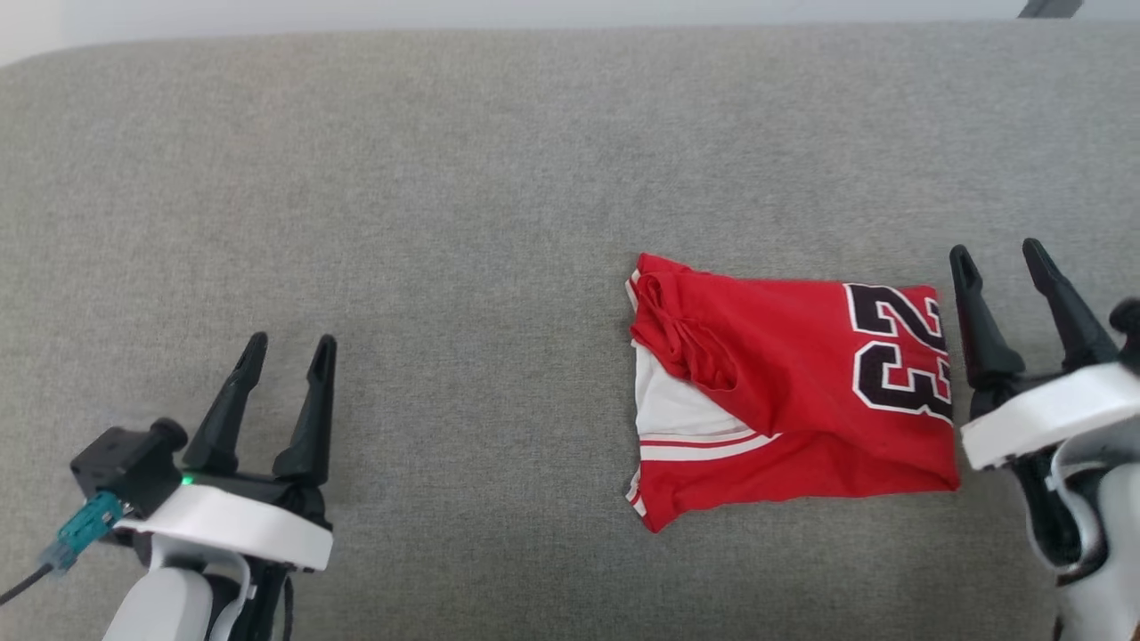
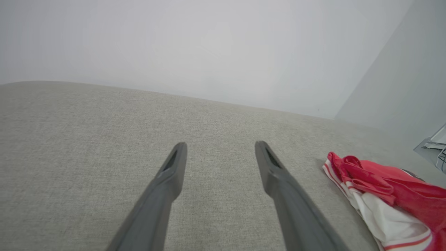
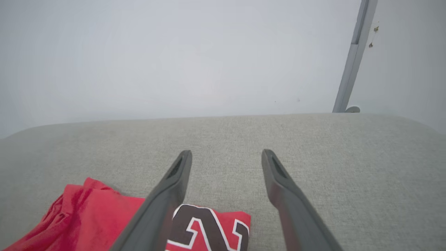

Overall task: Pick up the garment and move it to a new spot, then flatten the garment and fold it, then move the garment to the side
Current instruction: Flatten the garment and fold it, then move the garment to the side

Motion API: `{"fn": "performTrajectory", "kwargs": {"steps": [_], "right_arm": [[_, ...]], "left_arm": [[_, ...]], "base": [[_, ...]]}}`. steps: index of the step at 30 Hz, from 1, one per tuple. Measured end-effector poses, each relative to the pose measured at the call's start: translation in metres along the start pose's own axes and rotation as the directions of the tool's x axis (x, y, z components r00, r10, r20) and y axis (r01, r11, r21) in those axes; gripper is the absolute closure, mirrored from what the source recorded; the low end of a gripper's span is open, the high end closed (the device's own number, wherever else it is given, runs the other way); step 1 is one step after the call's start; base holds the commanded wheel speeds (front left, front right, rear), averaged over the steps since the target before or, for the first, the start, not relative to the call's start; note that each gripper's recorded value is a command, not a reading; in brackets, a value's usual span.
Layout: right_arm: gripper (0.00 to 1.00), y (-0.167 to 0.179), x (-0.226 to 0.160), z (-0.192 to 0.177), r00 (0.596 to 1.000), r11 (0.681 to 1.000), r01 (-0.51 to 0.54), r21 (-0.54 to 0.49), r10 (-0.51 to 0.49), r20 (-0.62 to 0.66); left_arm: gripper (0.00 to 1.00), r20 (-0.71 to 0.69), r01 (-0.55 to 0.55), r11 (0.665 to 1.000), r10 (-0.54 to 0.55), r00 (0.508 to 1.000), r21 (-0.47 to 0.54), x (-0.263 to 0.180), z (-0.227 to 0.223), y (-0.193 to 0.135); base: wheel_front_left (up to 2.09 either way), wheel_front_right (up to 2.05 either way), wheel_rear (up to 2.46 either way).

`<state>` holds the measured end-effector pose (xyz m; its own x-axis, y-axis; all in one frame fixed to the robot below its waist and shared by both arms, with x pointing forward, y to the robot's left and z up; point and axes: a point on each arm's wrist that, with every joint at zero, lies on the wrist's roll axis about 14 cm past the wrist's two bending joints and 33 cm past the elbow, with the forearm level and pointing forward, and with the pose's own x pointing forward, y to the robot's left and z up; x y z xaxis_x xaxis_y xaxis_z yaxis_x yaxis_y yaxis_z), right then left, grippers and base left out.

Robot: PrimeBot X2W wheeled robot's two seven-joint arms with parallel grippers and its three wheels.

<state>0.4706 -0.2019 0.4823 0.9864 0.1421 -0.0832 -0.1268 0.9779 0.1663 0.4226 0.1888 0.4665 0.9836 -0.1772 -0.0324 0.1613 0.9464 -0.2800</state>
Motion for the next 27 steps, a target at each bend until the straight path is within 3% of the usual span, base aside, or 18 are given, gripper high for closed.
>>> {"fn": "performTrajectory", "kwargs": {"steps": [6, 27], "right_arm": [[0.00, -0.002, -0.019, 0.002, 0.995, 0.999, 0.034, -0.011, -0.033, 0.099], [0.00, -0.007, -0.078, -0.008, 0.986, 0.991, 0.135, 0.016, -0.136, 0.100]], "left_arm": [[0.00, 0.033, -0.019, 1.000, 0.018, 0.999, 0.024, -0.010, 0.011, 0.003], [0.00, 0.073, -0.098, 0.994, 0.094, 0.993, 0.047, -0.056, 0.021, 0.010]], "base": [[0.00, 0.00, 0.00], [0.00, 0.00, 0.00]]}}
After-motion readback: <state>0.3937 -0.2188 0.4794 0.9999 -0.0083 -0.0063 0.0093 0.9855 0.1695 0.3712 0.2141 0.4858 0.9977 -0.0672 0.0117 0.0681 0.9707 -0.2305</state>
